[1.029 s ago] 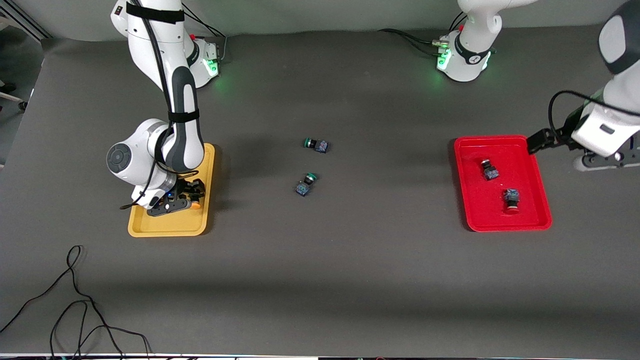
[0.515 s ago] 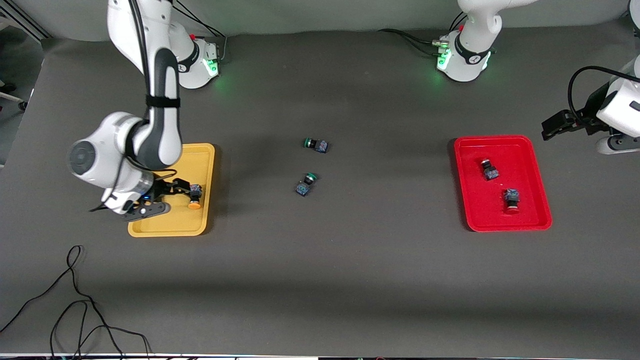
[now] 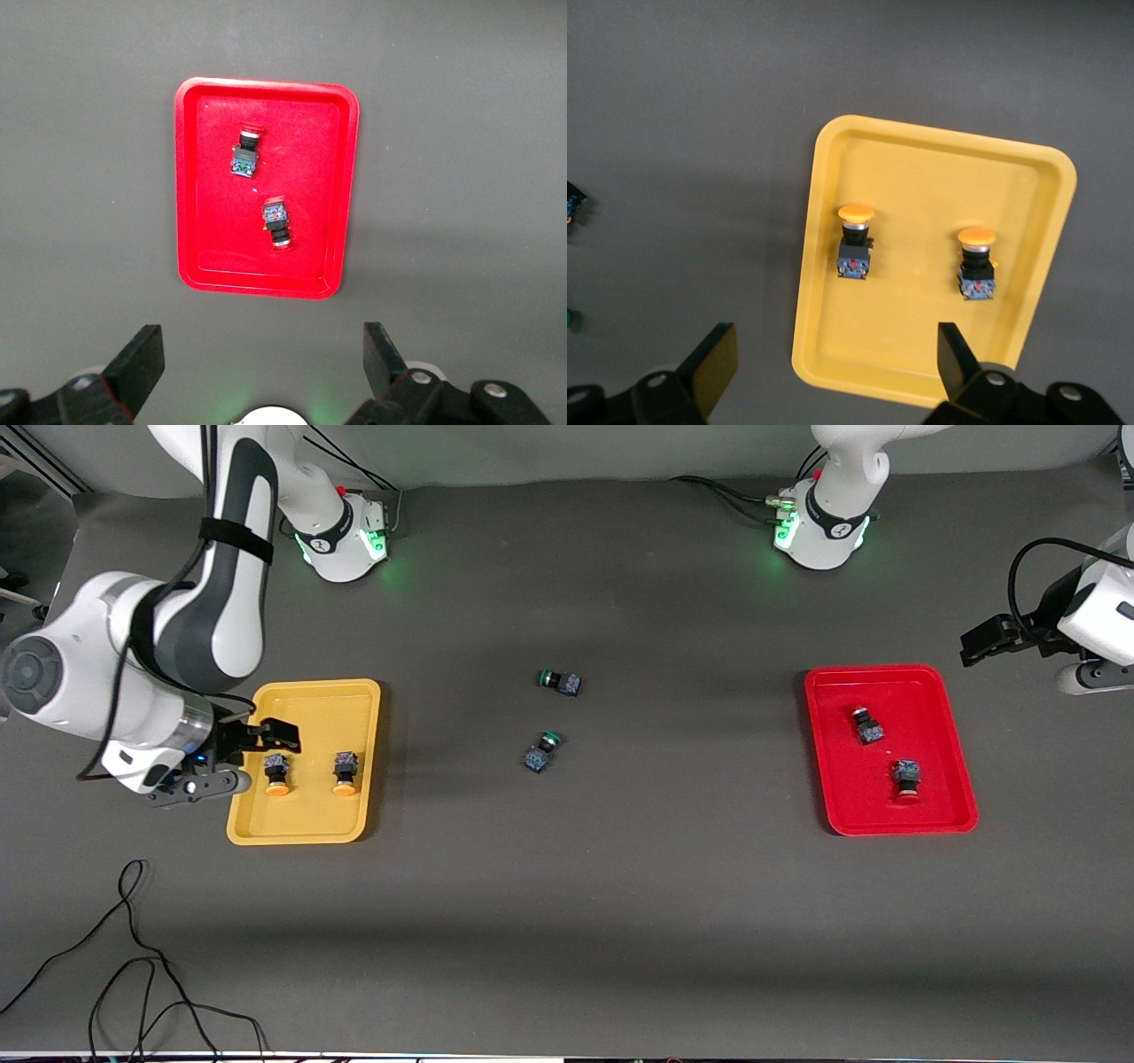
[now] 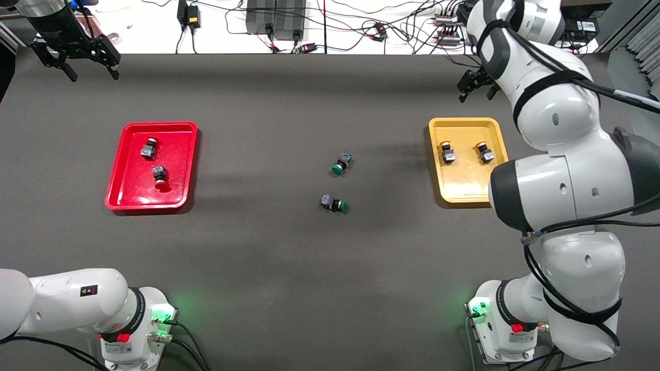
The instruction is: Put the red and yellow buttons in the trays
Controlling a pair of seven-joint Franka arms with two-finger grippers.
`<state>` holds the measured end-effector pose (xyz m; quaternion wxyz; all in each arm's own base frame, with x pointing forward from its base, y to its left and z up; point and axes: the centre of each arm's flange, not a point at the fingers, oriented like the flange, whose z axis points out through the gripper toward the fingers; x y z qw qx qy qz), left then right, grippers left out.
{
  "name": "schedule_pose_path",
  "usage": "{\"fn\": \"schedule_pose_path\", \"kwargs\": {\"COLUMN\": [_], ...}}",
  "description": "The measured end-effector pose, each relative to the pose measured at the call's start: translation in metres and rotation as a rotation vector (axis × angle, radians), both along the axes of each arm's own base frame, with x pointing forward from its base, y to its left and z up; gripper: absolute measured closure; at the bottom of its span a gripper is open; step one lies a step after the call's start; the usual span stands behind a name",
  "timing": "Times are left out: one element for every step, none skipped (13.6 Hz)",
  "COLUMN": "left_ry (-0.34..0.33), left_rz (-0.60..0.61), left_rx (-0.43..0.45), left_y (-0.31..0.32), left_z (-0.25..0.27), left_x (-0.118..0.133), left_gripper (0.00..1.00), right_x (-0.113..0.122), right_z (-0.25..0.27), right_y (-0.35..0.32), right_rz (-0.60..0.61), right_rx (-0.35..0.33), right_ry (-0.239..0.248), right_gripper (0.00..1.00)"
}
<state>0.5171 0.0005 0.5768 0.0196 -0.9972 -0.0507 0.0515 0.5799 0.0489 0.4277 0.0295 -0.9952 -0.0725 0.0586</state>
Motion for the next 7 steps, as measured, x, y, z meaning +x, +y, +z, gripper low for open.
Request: {"fn": "schedule_pose_path", "kwargs": {"left_ry": [0.0,0.0,0.001,0.002,0.003,0.005,0.008], "left_rz": [-0.001,-0.003,-0.007,-0.015,-0.026,-0.034,-0.036], "left_rx": [0.0,0.0,0.0,0.0,-0.001,-0.001,-0.002], "left_y": [0.0,-0.001,-0.002,-0.004,-0.006,-0.007,-0.007], "left_z": [0.0,0.0,0.0,0.0,0.0,0.0,-0.001], "left_x": [0.0,0.0,0.0,0.0,0.0,0.0,-0.001], "left_gripper": [0.0,0.0,0.0,0.0,0.0,0.0,0.0], "right_x": [0.0,0.0,0.001,0.002,0.001,0.0,0.001], "right_z": [0.008,0.017,0.027,0.036,0.042,0.045,0.045], "right_y": [0.0,0.003,0.007,0.011,0.013,0.012,0.008], "right_rz": [-0.013,-0.027,-0.042,-0.058,-0.074,-0.09,-0.102], "right_rx": [-0.012,-0.032,-0.059,-0.083,-0.099,-0.115,-0.125], "right_ry": [0.007,0.011,0.01,0.009,0.018,0.033,0.05], "right_gripper": [0.0,0.0,0.0,0.0,0.0,0.0,0.0]}}
